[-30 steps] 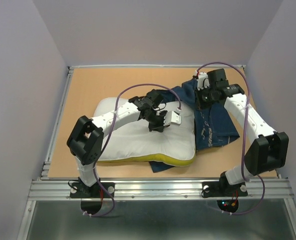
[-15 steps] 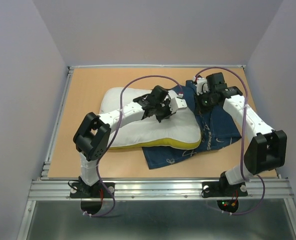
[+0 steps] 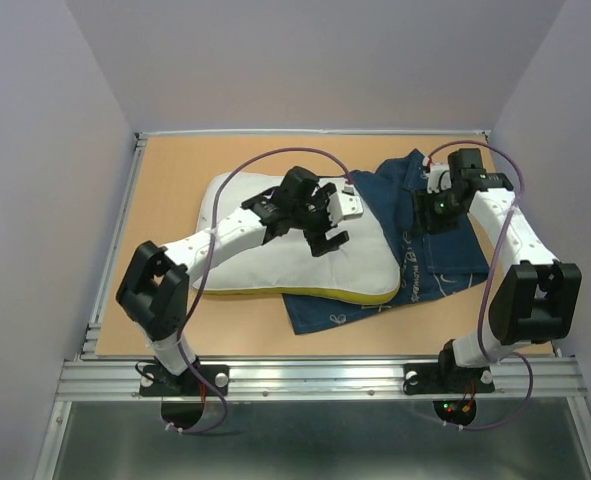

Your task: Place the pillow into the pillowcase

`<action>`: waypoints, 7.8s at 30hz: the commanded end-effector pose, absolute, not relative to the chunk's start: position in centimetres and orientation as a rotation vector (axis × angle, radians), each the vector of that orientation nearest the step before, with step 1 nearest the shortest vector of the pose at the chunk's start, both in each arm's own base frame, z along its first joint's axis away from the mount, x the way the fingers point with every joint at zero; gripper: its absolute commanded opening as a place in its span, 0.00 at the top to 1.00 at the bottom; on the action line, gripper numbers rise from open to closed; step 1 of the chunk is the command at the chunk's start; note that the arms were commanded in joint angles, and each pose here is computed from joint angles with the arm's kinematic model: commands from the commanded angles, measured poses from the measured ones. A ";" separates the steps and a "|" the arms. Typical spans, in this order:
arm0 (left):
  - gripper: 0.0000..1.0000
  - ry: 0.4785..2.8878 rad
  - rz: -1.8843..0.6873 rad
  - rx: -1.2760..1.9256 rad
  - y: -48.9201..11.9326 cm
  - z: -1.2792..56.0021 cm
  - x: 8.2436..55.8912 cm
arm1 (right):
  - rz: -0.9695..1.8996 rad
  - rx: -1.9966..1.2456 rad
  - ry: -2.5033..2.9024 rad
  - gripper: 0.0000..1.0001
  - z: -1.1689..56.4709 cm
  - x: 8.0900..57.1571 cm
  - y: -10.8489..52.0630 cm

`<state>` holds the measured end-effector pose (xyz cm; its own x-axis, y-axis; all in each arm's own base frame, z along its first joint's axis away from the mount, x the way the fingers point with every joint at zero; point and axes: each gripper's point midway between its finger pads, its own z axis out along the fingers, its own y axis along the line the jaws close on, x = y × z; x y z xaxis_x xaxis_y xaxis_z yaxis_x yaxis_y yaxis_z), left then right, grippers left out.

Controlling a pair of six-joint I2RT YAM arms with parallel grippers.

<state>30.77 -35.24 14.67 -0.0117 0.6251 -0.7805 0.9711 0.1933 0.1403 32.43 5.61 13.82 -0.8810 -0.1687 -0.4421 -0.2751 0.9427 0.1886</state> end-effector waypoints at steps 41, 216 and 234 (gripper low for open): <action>1.00 1.729 -1.210 1.519 -44.7 13.2 28.2 | 0.664 -0.181 2.481 0.54 10.9 33.8 7.1; 0.25 2.212 -0.430 0.809 -24.5 7.9 37.0 | -0.033 -0.261 2.539 0.60 8.3 50.6 6.5; 0.25 2.370 -0.357 0.678 -23.1 4.5 38.5 | -0.698 -0.338 2.680 0.57 8.6 46.5 -20.0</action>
<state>38.30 -24.93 5.91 -0.6078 0.3807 -0.6968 0.6113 0.7844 -0.1047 47.03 -13.13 6.18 -0.9012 -0.2686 -0.3401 -0.1336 0.9187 -0.3716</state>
